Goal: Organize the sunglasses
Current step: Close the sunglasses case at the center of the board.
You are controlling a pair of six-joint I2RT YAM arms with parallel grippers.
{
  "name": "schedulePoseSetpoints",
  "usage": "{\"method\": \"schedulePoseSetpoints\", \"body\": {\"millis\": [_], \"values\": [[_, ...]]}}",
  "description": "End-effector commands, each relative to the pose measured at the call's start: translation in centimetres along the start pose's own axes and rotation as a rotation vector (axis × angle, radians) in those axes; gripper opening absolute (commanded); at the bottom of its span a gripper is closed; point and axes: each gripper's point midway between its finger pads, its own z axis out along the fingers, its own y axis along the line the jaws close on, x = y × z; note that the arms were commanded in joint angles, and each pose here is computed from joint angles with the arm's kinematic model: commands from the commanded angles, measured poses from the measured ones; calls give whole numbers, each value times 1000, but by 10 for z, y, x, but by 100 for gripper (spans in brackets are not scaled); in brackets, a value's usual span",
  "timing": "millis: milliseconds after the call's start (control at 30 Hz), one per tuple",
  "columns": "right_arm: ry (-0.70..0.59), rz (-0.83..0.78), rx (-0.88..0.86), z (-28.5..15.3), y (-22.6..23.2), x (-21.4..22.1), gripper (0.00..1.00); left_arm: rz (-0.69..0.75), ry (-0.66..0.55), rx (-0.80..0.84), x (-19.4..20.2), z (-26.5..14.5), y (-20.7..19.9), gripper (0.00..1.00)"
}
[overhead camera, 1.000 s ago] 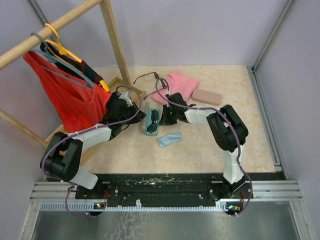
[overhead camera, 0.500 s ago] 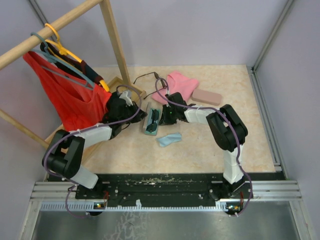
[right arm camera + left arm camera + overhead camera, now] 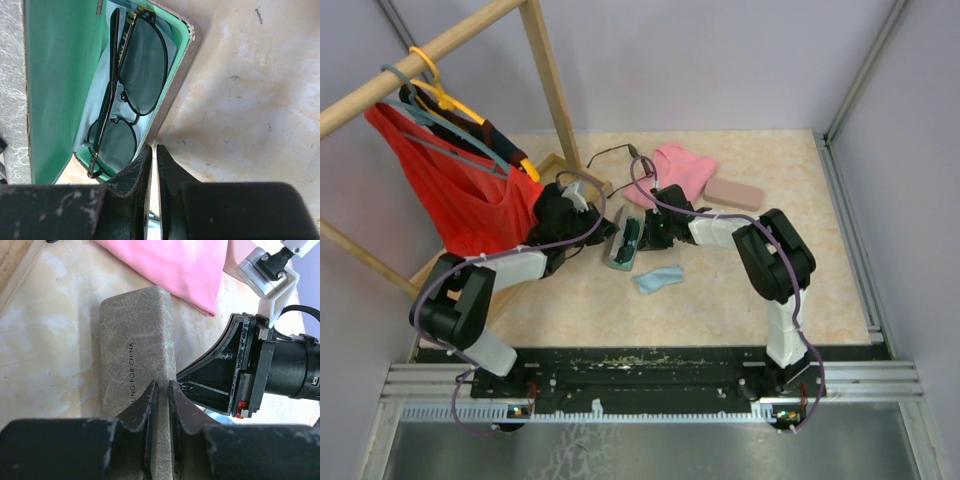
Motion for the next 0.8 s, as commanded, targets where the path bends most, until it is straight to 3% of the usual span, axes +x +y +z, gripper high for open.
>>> {"method": "schedulePoseSetpoints", "body": {"millis": [0, 767], "values": [[-9, -23, -4, 9, 3, -6, 10, -24, 135, -25, 44, 1, 14, 18], [-19, -26, 18, 5, -1, -5, 10, -4, 169, -39, 60, 7, 22, 24]]}}
